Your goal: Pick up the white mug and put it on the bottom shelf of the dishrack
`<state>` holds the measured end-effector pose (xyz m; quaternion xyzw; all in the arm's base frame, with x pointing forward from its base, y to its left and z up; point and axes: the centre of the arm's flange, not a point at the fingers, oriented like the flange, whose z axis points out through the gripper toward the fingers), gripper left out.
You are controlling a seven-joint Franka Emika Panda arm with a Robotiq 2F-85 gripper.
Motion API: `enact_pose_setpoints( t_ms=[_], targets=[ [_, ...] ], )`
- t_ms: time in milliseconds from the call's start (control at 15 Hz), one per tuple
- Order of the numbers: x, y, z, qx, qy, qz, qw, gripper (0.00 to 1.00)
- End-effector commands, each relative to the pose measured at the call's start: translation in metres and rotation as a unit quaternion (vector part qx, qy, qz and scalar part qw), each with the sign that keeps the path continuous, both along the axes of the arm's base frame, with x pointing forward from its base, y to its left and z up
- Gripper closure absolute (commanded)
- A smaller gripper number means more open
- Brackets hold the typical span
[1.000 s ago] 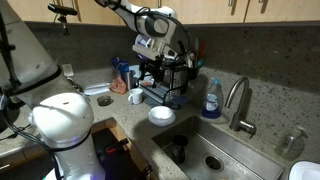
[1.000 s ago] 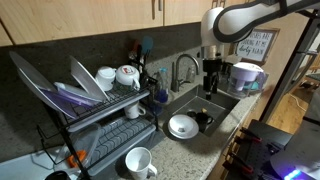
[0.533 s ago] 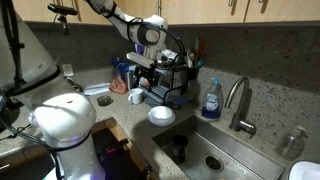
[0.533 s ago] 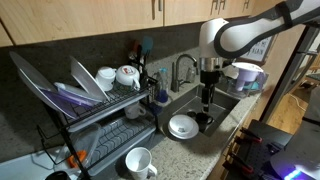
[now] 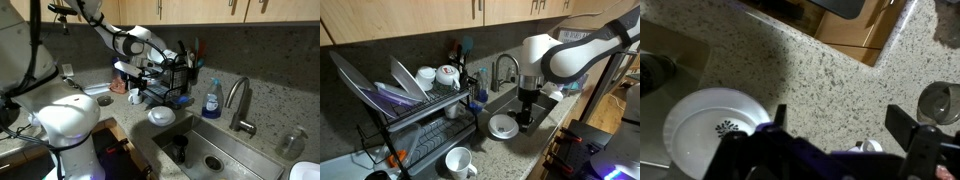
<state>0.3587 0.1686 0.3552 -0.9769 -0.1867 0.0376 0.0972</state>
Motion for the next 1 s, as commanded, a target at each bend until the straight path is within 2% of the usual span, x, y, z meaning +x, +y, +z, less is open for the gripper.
enact_pose_setpoints(
  t_ms=[0, 267, 533, 733, 800, 933],
  targets=[
    [-0.003, 0.024, -0.011, 0.035, -0.024, 0.025, 0.9988, 0.0],
    [-0.002, 0.055, -0.022, 0.051, -0.046, 0.048, 0.9965, 0.0],
    [-0.003, 0.082, -0.033, 0.05, -0.045, 0.074, 0.995, 0.0],
    [0.002, 0.083, -0.038, 0.041, -0.018, 0.092, 0.9948, 0.0],
    [-0.01, 0.08, -0.036, 0.038, -0.031, 0.074, 0.9961, 0.0],
    [-0.006, 0.082, -0.04, 0.038, -0.026, 0.081, 0.9957, 0.0]
  ],
)
